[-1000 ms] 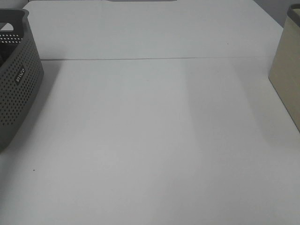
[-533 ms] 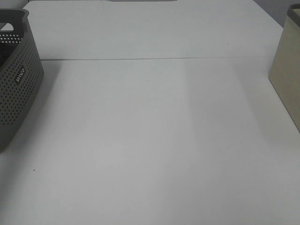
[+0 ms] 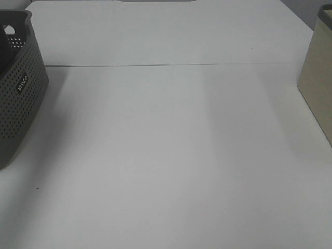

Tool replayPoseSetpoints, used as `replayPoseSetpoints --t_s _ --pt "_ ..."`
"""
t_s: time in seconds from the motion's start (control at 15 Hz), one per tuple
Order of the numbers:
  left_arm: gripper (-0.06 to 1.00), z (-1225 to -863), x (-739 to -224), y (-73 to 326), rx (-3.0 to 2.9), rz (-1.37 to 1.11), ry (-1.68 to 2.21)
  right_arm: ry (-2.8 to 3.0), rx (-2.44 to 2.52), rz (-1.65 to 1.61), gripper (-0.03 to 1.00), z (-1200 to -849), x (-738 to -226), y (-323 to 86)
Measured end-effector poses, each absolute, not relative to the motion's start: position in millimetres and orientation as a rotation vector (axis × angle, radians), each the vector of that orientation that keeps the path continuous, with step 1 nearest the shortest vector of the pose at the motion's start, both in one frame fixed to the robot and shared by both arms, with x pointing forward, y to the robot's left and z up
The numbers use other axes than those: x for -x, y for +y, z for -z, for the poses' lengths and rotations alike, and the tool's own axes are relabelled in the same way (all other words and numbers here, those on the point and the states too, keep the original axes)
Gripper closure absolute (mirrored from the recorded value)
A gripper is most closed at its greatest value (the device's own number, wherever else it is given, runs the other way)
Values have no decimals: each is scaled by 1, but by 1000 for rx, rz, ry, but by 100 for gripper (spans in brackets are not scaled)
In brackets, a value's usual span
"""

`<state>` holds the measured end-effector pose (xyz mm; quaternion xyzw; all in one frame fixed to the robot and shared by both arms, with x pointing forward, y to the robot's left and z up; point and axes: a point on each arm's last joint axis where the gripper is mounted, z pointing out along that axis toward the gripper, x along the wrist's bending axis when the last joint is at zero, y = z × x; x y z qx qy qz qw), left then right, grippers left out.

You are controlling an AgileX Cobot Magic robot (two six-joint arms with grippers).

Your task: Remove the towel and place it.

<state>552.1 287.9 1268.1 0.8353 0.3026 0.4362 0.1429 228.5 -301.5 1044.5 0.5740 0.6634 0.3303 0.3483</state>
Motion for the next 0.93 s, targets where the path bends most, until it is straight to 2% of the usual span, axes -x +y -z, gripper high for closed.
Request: replayPoseSetpoints --t_s 0.33,0.53,0.6,0.93 --pt "94 -1294 -535 232 -2338 -1309 691 1722 -1489 -863 35 -1045 -228 -301" --pt "94 -1294 -539 198 -2294 -1265 617 1728 -1490 -896 35 -1046 -229 -299" --pt "94 -1288 -549 166 -2270 -1213 580 1731 -1472 -985 35 -1056 -241 -292" --pt "94 -1282 -564 105 -2131 -1129 580 1785 -1392 -1242 35 -1077 -298 -270"
